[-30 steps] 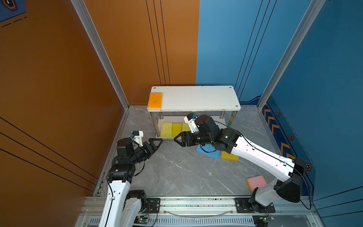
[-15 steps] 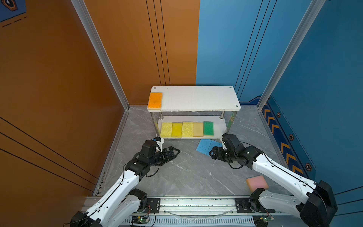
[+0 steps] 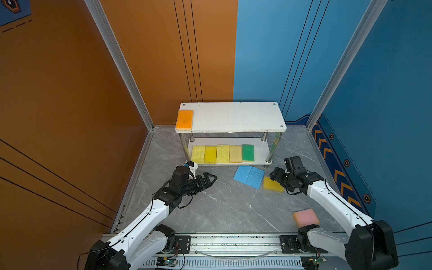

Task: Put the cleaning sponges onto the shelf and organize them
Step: 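Lower the open right gripper over the yellow sponge beside the blue sponges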

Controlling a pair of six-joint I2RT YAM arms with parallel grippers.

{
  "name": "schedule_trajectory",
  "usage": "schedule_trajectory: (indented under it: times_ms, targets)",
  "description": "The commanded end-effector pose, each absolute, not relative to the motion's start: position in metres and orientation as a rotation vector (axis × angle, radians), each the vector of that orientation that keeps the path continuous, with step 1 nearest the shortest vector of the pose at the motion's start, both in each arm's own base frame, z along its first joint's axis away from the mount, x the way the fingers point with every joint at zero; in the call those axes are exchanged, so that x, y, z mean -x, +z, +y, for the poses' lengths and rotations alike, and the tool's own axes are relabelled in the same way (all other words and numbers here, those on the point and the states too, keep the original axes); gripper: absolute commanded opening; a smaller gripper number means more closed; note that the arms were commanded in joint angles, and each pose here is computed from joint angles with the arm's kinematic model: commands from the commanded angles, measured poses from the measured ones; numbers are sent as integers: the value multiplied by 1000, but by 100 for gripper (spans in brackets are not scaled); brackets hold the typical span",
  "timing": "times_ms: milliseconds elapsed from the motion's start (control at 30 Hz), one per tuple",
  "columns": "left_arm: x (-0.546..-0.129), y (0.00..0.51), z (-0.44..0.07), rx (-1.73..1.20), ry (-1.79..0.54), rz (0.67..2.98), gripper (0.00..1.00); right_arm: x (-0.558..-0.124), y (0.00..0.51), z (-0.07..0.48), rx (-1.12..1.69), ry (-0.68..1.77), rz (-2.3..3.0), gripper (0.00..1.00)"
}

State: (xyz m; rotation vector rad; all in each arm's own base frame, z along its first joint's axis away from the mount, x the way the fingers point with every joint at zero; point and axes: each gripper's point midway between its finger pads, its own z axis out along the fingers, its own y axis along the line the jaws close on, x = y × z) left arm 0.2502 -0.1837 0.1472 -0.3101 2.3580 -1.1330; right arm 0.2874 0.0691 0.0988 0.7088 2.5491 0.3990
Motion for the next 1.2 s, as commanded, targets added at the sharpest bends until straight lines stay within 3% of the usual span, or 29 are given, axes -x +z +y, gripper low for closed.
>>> schedule_trajectory:
  times_ms: [0, 567, 1167]
  targets:
    - [-253, 146, -186, 304, -1148, 2347, 97, -303, 93, 68, -678, 446, 2530, 84]
    - [-253, 144, -174, 345, -1158, 2335, 98, -348, 71, 66, -646, 481, 2569, 84]
    - [-249, 145, -166, 387, -1179, 2314, 98, -279, 62, 122, -548, 579, 2705, 85]
